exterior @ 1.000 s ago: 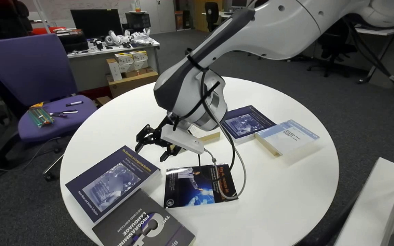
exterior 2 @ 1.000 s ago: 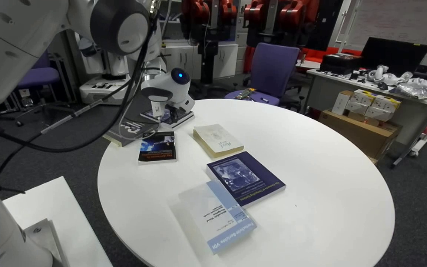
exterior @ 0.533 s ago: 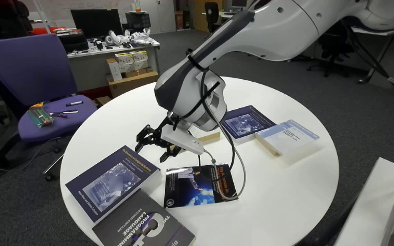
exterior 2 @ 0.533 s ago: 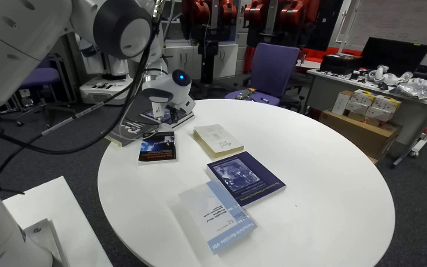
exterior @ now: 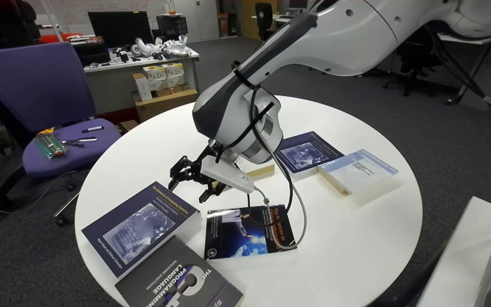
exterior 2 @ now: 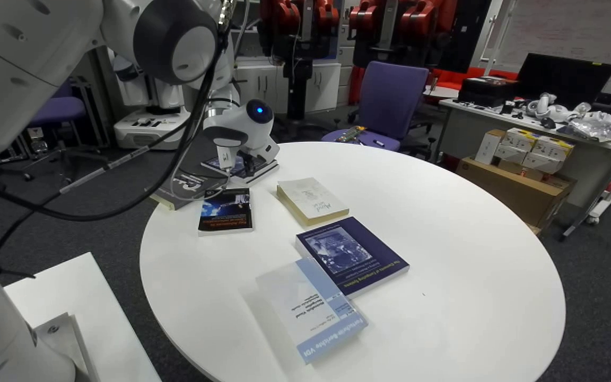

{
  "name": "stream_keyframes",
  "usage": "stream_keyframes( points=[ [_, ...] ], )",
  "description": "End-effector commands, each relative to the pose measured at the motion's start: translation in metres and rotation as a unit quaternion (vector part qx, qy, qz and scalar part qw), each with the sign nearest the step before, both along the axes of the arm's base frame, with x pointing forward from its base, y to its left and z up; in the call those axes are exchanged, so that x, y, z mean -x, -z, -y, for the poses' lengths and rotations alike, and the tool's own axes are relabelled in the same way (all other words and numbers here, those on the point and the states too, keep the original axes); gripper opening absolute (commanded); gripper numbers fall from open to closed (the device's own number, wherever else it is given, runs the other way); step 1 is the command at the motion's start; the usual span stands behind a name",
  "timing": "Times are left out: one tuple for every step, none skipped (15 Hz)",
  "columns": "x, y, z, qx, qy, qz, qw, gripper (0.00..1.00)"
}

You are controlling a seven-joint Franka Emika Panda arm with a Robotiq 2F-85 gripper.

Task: Move one book from the left to the right.

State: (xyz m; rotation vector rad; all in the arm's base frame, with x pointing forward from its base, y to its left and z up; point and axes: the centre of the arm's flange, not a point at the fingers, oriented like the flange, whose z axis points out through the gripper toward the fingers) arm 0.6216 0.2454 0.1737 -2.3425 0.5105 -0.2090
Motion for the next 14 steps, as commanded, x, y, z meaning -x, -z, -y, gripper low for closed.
stream_keyframes(
  points=[
    [0.01,0.009,-0.006,-0.001,-0.004,-0.007,1.0,1.0],
    [0.014,0.015,-0.009,-0.004,-0.006,-0.01,0.9999,1.0],
    [0.015,0.019,-0.012,-0.008,-0.006,-0.014,0.9999,1.0],
    [0.016,0.023,-0.014,-0.009,-0.006,-0.017,0.9998,1.0],
    [0.017,0.029,-0.017,-0.009,-0.006,-0.02,0.9997,1.0],
    [0.017,0.034,-0.019,-0.009,-0.007,-0.022,0.9997,1.0],
    [0.017,0.04,-0.021,-0.01,-0.008,-0.028,0.9995,1.0],
    [0.017,0.048,-0.024,-0.009,-0.009,-0.035,0.9993,1.0],
    [0.016,0.055,-0.026,-0.012,-0.009,-0.04,0.9991,1.0],
    [0.017,0.061,-0.027,-0.012,-0.008,-0.045,0.9989,1.0],
    [0.017,0.064,-0.028,-0.011,-0.004,-0.045,0.9989,1.0],
    [0.016,0.066,-0.028,-0.011,-0.003,-0.043,0.999,1.0],
    [0.014,0.066,-0.028,-0.009,0.0,-0.04,0.9991,1.0],
    [0.011,0.068,-0.029,-0.007,0.006,-0.036,0.9993,1.0]
  ],
)
